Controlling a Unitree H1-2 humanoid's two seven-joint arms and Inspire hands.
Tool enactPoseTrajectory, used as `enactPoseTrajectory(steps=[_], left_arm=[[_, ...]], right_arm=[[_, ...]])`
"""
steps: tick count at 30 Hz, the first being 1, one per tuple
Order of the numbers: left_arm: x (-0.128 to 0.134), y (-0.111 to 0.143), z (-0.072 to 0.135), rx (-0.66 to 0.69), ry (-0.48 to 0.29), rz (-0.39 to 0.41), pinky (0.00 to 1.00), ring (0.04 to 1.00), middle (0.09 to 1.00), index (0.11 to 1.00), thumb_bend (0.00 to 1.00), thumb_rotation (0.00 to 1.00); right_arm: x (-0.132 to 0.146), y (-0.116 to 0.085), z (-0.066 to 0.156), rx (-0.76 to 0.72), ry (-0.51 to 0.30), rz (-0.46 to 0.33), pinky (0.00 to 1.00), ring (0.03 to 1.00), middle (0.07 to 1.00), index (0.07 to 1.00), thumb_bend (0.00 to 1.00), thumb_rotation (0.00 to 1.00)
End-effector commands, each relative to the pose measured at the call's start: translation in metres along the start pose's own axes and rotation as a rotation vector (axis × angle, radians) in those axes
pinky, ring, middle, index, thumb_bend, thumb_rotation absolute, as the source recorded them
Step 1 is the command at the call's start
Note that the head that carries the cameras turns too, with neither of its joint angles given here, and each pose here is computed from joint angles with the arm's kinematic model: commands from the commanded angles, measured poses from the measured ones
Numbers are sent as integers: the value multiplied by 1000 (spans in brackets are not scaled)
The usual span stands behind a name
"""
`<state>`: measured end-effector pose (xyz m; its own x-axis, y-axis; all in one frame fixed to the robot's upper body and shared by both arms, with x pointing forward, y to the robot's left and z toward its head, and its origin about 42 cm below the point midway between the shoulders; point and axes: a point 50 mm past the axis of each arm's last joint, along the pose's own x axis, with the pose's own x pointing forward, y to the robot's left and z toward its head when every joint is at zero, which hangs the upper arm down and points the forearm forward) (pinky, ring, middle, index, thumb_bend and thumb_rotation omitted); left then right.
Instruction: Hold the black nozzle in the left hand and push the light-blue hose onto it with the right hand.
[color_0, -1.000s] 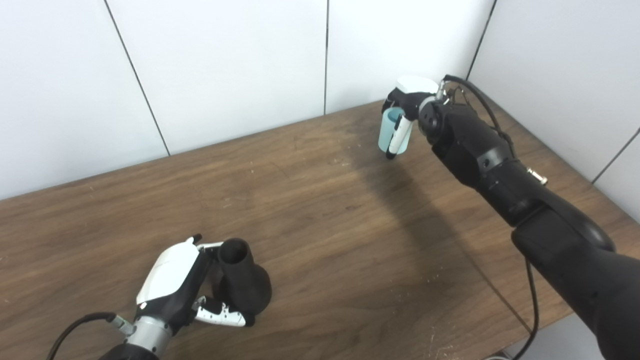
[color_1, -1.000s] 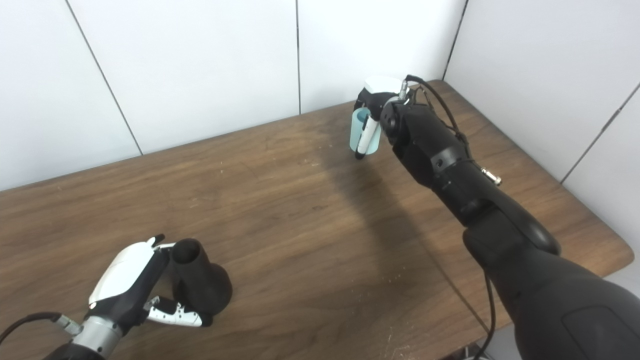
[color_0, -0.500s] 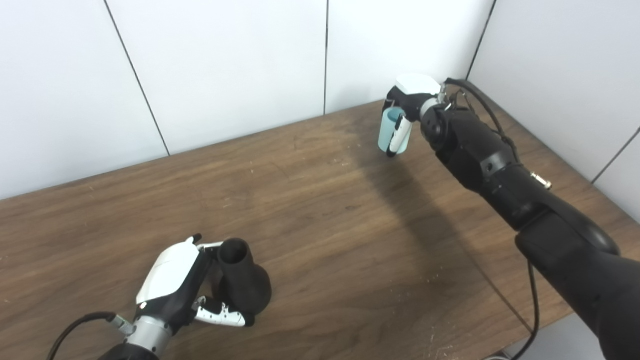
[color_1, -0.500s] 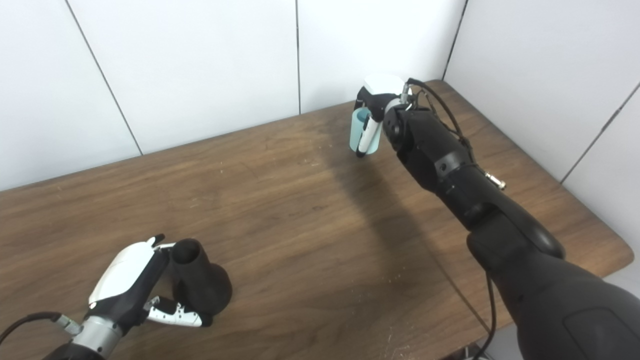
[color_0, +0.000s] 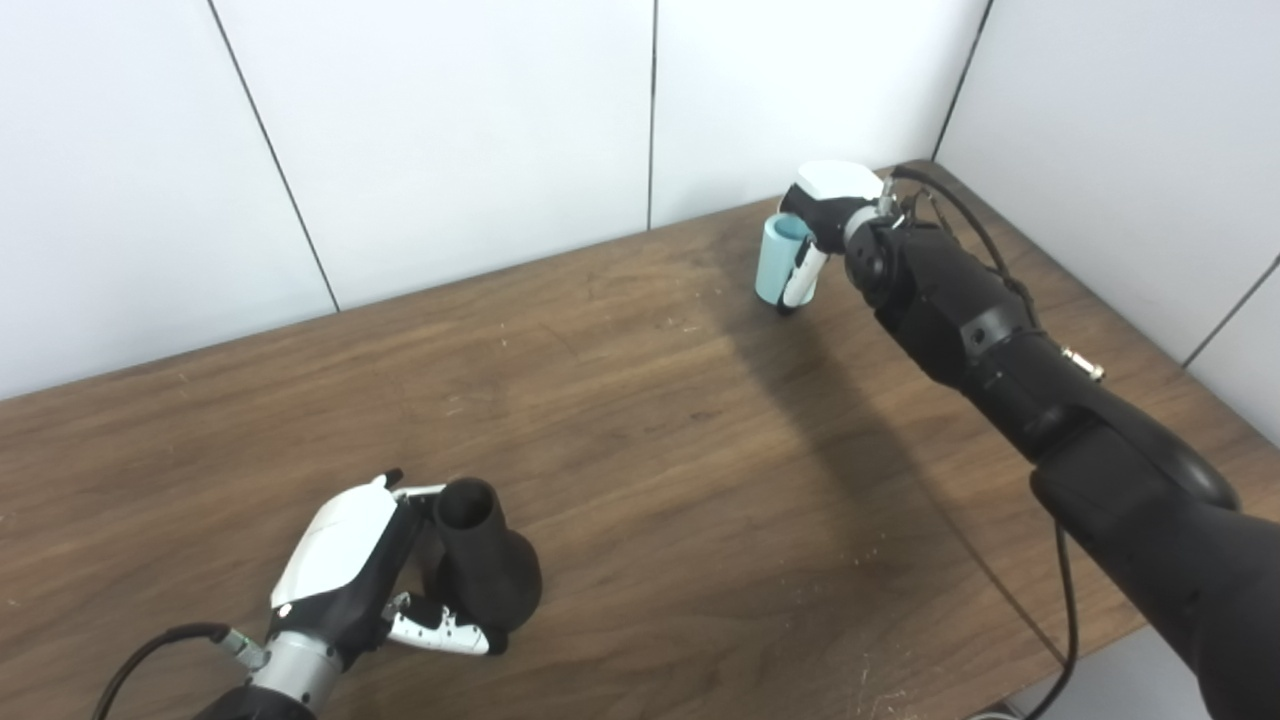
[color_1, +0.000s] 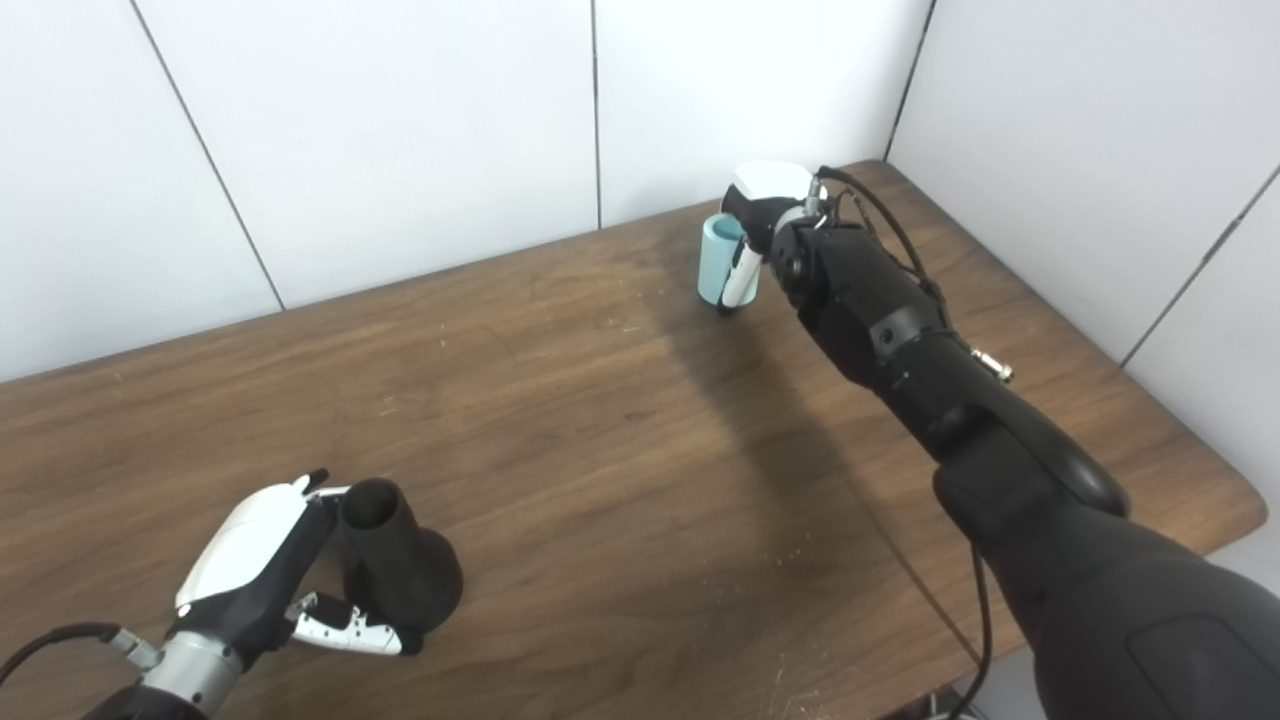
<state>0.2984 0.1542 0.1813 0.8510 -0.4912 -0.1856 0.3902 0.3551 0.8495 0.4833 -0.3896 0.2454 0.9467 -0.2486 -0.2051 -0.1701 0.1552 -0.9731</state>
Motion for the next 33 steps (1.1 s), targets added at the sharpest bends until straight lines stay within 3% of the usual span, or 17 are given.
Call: enactPoseTrajectory(steps=[1,7,16,25,33], left_arm=[[-12,-22,-27,-9,136,-138,1000,803,546,443,516,0],[-12,-24,-26,-13,137,-136,1000,799,540,445,517,0],[-13,-28,-22,0,140,-139,1000,790,534,449,519,0],[-11,-31,-18,-3,146,-137,1000,794,536,450,518,0],[-7,-40,-2,6,151,-126,1000,808,531,451,519,0]], right_arm=[[1,-38,2,2,-29,-86,414,442,469,528,518,0],[-3,-45,3,20,-67,-124,315,414,505,524,500,0],[-9,-57,9,16,-119,-191,307,413,503,522,496,0],[-45,-81,37,27,-234,-252,307,412,513,520,496,0],[-95,-91,69,-7,-424,-284,307,415,514,511,496,0]])
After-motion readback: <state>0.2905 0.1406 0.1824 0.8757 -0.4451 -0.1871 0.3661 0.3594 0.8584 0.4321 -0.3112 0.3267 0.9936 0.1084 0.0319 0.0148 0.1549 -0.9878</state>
